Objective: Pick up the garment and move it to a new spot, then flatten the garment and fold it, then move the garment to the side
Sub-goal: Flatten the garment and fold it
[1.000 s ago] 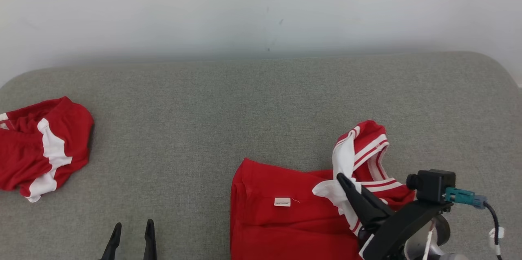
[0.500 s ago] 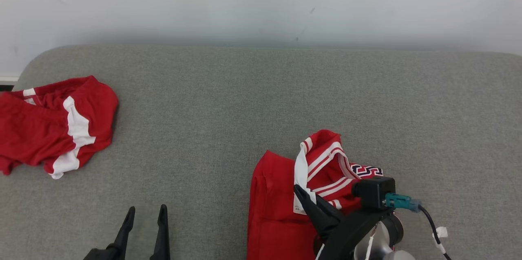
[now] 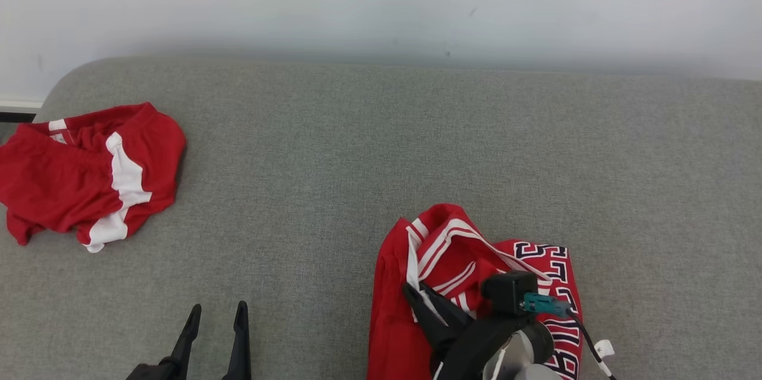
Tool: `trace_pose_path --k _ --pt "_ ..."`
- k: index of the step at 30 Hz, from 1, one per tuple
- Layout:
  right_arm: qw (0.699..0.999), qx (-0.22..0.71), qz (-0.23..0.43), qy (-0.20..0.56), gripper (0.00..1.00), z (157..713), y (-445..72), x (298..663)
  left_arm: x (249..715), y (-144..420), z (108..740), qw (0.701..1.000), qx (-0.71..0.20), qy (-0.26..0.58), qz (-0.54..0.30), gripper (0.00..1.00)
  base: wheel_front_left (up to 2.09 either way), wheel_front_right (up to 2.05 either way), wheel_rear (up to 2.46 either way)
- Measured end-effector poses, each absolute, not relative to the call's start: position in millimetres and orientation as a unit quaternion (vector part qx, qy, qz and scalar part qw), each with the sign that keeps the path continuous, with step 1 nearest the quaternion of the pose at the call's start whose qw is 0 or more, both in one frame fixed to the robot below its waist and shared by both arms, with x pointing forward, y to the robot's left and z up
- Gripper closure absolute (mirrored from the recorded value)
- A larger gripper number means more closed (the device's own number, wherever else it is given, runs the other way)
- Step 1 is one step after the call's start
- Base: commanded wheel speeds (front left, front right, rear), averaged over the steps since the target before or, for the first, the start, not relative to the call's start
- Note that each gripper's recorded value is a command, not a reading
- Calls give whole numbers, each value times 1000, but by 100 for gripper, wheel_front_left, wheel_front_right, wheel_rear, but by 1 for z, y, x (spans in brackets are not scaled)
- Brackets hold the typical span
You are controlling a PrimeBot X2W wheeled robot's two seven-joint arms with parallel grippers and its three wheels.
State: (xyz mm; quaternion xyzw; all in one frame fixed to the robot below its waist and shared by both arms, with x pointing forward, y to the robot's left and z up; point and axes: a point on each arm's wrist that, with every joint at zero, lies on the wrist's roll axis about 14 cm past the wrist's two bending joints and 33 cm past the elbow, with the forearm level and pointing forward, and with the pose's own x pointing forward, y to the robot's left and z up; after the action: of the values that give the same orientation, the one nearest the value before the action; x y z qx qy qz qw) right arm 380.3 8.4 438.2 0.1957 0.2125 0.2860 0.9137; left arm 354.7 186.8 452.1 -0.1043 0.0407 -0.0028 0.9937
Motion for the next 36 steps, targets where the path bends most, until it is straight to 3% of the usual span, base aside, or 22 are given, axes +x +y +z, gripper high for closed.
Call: trace_pose_path --k 8,16,24,36 --pt "924 205 294 133 0 478 12 394 353 182 453 994 -104 40 -11 0 0 0 0" --pt "946 185 262 45 0 525 -24 404 351 182 458 994 -100 33 -13 0 0 0 0" --pt "959 161 224 62 0 517 -63 385 349 186 460 995 -98 28 -8 0 0 0 0" --pt "961 119 223 114 0 496 -63 378 348 186 455 994 -100 36 -7 0 0 0 0"
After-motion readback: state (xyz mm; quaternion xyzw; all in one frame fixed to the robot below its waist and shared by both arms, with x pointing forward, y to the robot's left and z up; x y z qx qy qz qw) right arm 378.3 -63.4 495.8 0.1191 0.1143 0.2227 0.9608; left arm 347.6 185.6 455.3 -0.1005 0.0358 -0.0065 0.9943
